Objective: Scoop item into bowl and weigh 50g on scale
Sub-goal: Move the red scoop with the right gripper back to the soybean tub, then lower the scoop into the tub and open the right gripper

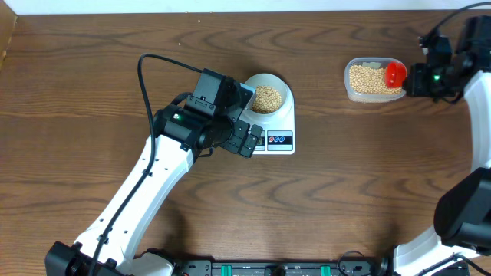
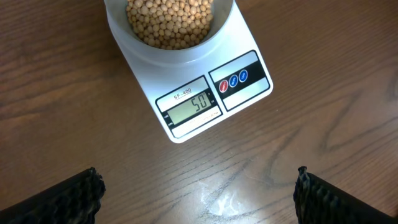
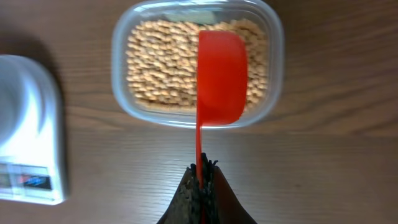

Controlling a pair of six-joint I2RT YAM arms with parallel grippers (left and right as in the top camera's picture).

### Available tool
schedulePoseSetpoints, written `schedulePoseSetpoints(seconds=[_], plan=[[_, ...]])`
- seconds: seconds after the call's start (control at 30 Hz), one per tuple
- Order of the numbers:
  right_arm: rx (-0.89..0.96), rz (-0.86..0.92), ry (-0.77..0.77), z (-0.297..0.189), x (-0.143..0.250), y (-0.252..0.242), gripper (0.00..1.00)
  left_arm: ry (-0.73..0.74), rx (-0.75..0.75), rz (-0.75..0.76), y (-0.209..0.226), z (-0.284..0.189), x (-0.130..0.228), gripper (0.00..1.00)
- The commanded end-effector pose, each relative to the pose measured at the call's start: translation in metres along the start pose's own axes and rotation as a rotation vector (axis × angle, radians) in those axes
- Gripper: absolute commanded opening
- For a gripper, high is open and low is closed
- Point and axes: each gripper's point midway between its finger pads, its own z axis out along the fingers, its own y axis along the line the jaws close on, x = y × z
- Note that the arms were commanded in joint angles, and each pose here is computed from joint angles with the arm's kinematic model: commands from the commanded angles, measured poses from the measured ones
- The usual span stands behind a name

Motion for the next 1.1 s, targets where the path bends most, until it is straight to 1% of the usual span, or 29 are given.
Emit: schedulePoseSetpoints(seconds=[0.0, 0.2, 0.33, 0.4, 0.7, 0.8, 0.93, 0.97, 1.0, 1.07], plan=[[0.210, -0.034, 0.003, -0.008, -0.005, -0.011, 0.01, 0.011, 0.012, 0.014, -0.001, 0.002, 0.003, 0.99], [0.385, -0.130, 0.026, -0.008, -0.006, -0.001, 0.01, 0.011, 0.012, 0.014, -0.001, 0.002, 0.003, 1.00], [0.477, -0.143, 0.026, -0.011, -0.007, 0.001, 0.01, 0.011, 0.012, 0.014, -0.001, 0.002, 0.003, 1.00], [0.479, -0.143, 0.026, -0.010, -0.007, 0.004, 0.01, 0.011, 0.012, 0.014, -0.001, 0.002, 0.003, 1.00], [0.477, -0.030, -0.003, -0.010, -0.007, 0.003, 0.01, 0.011, 0.012, 0.014, -0.001, 0.002, 0.003, 1.00], [0.443, 0.064, -0.030, -0.008, -0.009, 0.008, 0.01, 0.011, 0.012, 0.014, -0.001, 0.002, 0.003, 1.00], [0.270, 0.216, -0.055, 0.003, -0.012, 0.032, 0.01, 0.011, 0.012, 0.014, -0.001, 0.002, 0.003, 1.00], [0.241, 0.253, -0.061, 0.004, -0.013, 0.036, 0.01, 0.011, 0.012, 0.014, -0.001, 0.002, 0.003, 0.99], [0.206, 0.337, -0.073, 0.006, -0.014, 0.041, 0.02, 0.011, 0.012, 0.014, -0.001, 0.002, 0.003, 1.00], [0.187, 0.416, -0.085, 0.009, -0.015, 0.043, 0.02, 0.011, 0.012, 0.014, -0.001, 0.002, 0.003, 1.00]])
